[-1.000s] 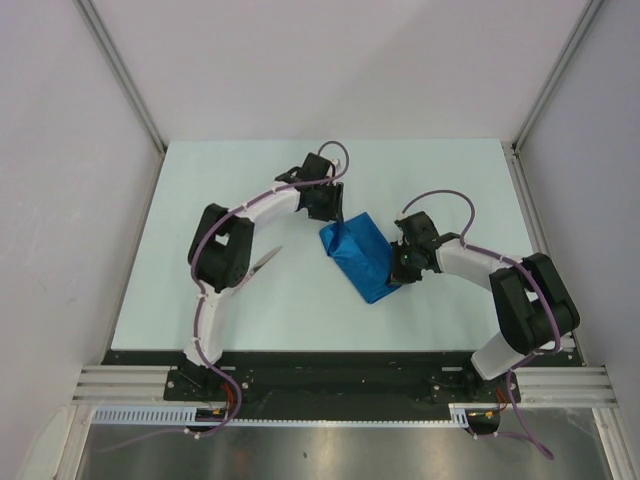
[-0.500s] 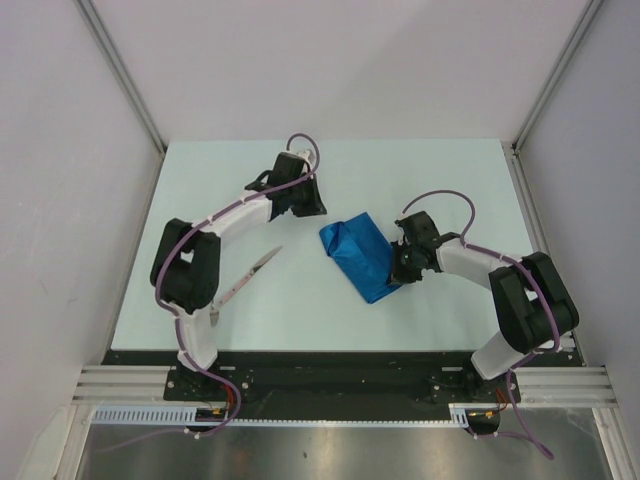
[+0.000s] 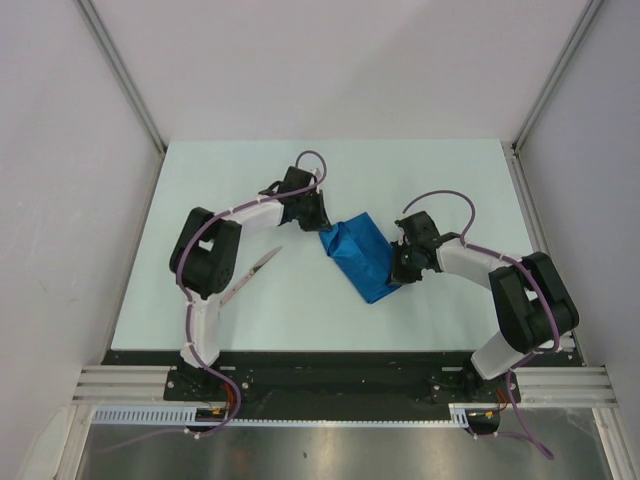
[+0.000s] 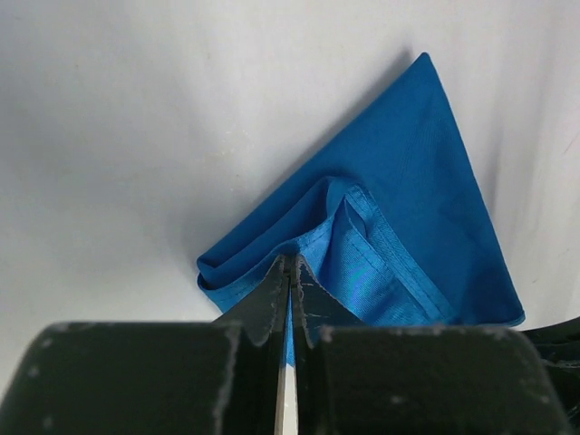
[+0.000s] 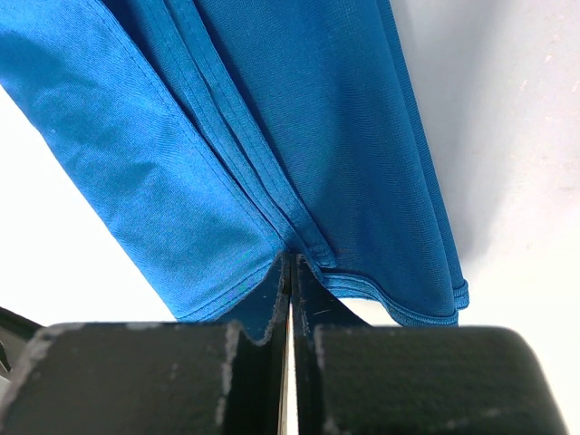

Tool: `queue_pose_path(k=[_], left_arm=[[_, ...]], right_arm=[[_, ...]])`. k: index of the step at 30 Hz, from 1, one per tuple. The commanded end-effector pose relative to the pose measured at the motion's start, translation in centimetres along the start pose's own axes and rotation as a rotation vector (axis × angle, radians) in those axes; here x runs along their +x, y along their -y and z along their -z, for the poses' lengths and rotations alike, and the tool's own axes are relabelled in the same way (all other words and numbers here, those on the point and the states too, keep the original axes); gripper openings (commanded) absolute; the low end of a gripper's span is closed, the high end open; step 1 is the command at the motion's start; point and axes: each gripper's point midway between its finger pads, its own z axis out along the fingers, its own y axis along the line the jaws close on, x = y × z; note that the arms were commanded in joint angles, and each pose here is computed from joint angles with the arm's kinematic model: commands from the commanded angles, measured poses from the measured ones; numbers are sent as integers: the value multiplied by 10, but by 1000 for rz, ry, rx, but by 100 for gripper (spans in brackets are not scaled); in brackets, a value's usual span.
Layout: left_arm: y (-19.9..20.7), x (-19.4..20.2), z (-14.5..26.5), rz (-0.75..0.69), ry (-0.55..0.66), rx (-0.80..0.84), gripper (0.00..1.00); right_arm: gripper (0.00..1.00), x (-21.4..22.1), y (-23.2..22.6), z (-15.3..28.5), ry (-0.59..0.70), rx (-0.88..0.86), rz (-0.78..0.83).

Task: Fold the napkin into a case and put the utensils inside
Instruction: Smooth out the 2/3-rectangle-folded napkin at the center of the board.

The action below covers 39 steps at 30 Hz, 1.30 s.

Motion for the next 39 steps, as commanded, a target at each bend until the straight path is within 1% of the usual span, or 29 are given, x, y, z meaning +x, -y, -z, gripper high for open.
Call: queue_pose_path(k=[1, 6, 13, 15, 18, 23, 26, 28, 29, 33, 34, 35, 37, 39], left_arm=[[22, -25, -2, 0, 51, 85, 4], [18, -21, -15, 13, 27, 91, 4], [-11, -17, -35, 58, 27, 34, 4], [-14, -21, -31, 69, 53, 21, 4], [-21, -19, -29, 74, 51, -7, 4], [-26, -14, -29, 77, 42, -19, 3], [-17, -19, -25, 58, 46, 15, 3], [-3, -26, -17, 37, 54, 56, 5], [3, -30, -13, 25, 62, 75, 6], [29, -43, 6, 11, 81, 156, 15], [36, -45, 12, 9, 90, 178, 20], [41, -44, 14, 10, 84, 201, 22], [46, -42, 18, 17, 86, 224, 24], [51, -35, 18, 18, 73, 249, 23]], right_arm=[[0, -2, 0, 0, -1, -6, 14], [0, -3, -2, 1, 2, -9, 13], [0, 0, 7, -1, -5, 28, 11], [0, 4, 11, -1, -10, 36, 7], [0, 10, 14, 0, -13, 41, 6], [0, 5, 15, 1, 3, 43, 1], [0, -5, 10, 4, 18, 33, 10], [0, -14, 6, 8, 31, 32, 15], [5, -16, 5, 10, 30, 32, 21], [8, -27, -2, 17, 49, 20, 31], [10, -29, -3, 19, 55, 18, 32], [15, -31, -4, 20, 56, 17, 34], [18, -32, -5, 22, 56, 18, 37], [22, -35, -5, 25, 65, 23, 40]])
